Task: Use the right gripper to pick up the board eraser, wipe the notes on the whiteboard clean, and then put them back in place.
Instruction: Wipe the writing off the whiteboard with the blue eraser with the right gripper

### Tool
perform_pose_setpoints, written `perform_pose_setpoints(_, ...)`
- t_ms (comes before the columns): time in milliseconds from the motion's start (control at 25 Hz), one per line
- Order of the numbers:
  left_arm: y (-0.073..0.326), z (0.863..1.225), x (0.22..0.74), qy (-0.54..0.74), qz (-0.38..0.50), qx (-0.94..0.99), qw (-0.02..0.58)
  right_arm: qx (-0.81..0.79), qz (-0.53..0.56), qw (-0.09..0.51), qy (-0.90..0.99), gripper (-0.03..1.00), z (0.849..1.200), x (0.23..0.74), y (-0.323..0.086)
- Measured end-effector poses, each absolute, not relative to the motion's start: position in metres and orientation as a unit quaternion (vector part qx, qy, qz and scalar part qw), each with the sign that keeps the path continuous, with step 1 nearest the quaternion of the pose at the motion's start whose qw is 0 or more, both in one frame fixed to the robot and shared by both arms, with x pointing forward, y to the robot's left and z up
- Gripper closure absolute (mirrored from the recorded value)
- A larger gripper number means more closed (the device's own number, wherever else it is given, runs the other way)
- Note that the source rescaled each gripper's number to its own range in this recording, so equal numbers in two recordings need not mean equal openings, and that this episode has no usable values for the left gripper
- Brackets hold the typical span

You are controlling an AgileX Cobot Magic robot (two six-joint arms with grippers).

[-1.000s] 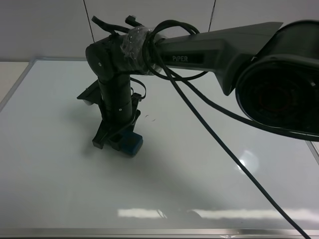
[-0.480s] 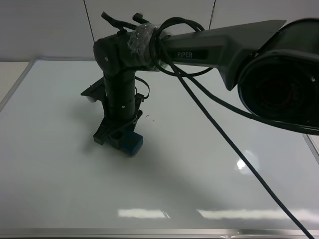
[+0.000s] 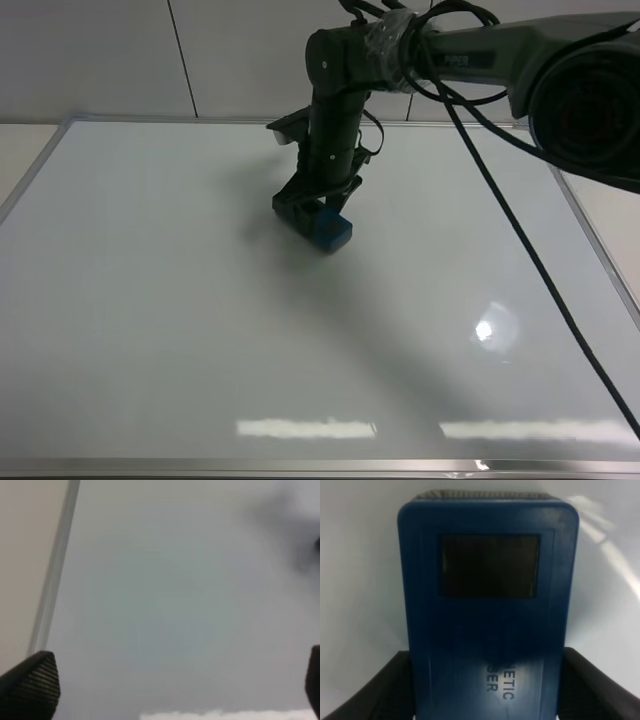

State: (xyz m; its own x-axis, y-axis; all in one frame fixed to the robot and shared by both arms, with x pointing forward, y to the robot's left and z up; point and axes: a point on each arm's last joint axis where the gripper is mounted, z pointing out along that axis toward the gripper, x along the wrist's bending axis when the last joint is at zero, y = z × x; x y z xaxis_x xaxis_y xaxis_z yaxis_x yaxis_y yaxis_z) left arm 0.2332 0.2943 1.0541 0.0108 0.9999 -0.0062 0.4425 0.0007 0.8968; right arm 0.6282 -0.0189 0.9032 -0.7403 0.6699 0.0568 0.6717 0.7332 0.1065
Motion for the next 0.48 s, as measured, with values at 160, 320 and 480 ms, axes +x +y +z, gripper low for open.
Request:
perform_pose_setpoints(160, 0.294, 1.054, 0.233, 0.598, 0.369, 0.603, 0.377, -0.382, -0.057, 0.002, -0.922, 0.95, 0.904, 0.643, -0.040)
perform_pose_setpoints(320, 0.294, 1.054, 0.233, 0.598, 0.369, 0.603, 0.377, -0.382, -0.055, -0.001, -0.923, 0.95, 0.904, 0.644, -0.042)
perform_pose_setpoints(480, 0.294, 1.054, 0.233, 0.598, 0.369, 0.603, 0.377, -0.381, -0.054, -0.002, -0.923, 0.95, 0.904, 0.644, -0.042)
